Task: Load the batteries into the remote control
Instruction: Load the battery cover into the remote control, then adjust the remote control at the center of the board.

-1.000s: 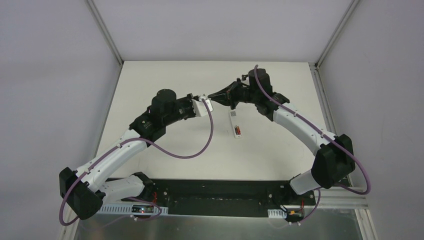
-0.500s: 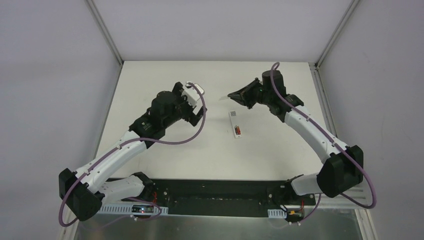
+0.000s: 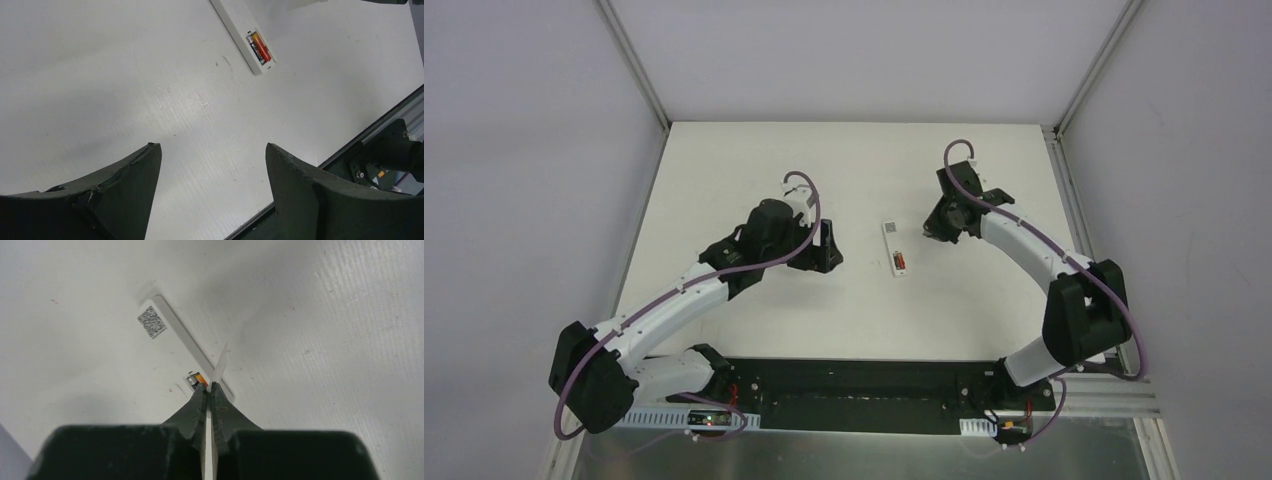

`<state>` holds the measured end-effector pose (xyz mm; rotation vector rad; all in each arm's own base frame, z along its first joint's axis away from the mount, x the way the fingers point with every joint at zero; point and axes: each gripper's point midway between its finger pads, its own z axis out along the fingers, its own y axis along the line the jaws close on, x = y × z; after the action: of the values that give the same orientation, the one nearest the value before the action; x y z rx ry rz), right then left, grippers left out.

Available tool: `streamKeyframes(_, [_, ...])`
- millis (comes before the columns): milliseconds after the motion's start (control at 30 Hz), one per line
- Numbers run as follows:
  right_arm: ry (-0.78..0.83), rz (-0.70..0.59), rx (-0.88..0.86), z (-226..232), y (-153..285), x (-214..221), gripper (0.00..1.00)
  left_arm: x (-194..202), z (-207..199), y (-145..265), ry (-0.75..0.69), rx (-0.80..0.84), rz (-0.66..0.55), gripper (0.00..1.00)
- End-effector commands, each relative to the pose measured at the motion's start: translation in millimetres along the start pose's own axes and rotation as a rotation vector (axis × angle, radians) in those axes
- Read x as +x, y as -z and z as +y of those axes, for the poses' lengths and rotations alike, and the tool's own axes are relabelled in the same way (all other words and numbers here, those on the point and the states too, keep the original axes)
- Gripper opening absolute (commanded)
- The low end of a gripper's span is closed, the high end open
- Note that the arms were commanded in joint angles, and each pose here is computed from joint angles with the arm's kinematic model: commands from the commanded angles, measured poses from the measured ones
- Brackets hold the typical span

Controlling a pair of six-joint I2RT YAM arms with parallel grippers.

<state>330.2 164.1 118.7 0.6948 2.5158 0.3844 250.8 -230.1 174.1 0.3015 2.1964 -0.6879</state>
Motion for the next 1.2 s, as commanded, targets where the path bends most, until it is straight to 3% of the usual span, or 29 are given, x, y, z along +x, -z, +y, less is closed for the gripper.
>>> streamKeyframes(0, [0.127,0.021,0.053,-10,-14,7,0.0,11,-10,-6,0.137,0.041,0.06,0.77])
streamKeyframes(267, [0.254,0.12,-0.044,25,-47,32,0.0,20,-7,-18,0.194,0.026,0.113,0.7])
streamKeyframes(833, [0.469,0.333,-0.266,90,-48,115,0.0,49,27,-29,0.288,-0.082,0.173,0.63])
streamKeyframes(1167, [0.368,0.252,-0.26,86,-45,69,0.0,47,45,-33,0.347,-0.139,0.167,0.63])
